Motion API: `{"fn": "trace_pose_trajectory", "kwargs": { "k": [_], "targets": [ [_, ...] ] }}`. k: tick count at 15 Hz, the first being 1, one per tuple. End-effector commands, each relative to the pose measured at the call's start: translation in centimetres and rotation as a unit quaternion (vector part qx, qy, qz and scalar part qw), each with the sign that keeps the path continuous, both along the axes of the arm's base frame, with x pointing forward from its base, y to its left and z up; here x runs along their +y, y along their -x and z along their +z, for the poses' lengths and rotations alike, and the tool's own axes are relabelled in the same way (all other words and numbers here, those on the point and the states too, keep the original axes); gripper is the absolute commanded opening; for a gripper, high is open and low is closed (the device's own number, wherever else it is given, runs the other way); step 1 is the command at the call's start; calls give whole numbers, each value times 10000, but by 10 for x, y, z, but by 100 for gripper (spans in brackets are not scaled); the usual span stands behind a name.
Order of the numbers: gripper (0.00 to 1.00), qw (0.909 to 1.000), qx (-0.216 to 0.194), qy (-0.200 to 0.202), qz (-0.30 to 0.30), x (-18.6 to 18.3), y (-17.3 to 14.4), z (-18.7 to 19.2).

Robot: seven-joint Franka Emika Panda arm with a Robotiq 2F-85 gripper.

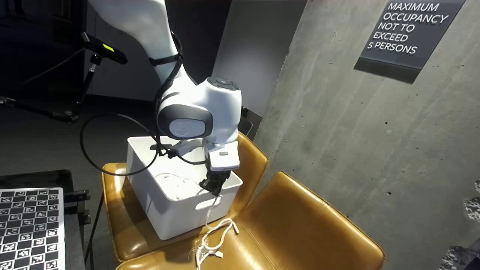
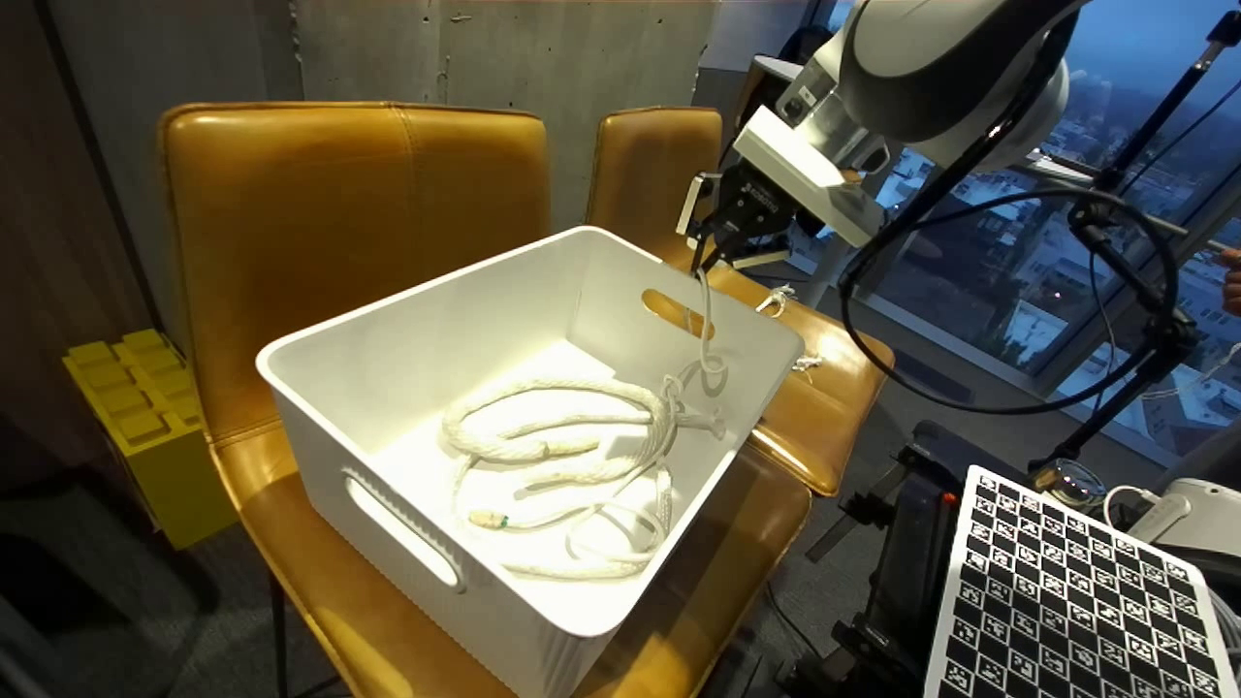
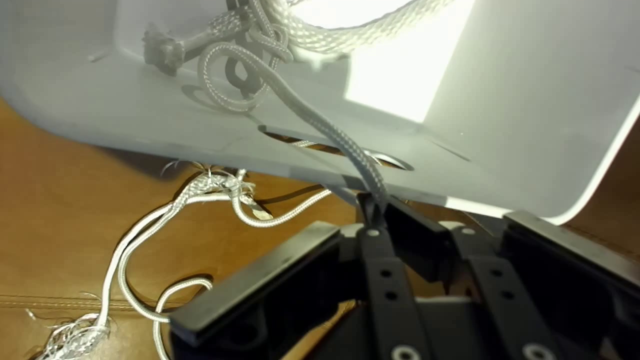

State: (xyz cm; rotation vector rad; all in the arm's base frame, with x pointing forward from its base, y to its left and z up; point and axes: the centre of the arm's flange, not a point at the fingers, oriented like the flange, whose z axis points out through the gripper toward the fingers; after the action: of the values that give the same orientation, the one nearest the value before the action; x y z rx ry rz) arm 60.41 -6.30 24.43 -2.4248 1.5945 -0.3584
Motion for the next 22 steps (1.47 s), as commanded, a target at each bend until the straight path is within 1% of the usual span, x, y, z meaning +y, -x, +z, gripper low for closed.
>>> {"fn": "trace_pose_trajectory", "kwargs": {
  "k": [1,5,9,11,13,16,18,22],
  "targets": [
    [3,9993,-241,-23,281,37,15,59],
    [3,9933,-625,74,966,101,38,115],
    [2,9813,-971,197,1653,177,72,166],
    [2,9740,-1113,243,1960,212,88,183],
    [2,9674,-1204,290,2210,239,101,190],
    [2,9623,-1214,349,2411,256,109,184],
    [2,9613,-1150,396,2474,257,109,174],
    [2,9628,-972,475,2478,246,114,151]
  ]
}}
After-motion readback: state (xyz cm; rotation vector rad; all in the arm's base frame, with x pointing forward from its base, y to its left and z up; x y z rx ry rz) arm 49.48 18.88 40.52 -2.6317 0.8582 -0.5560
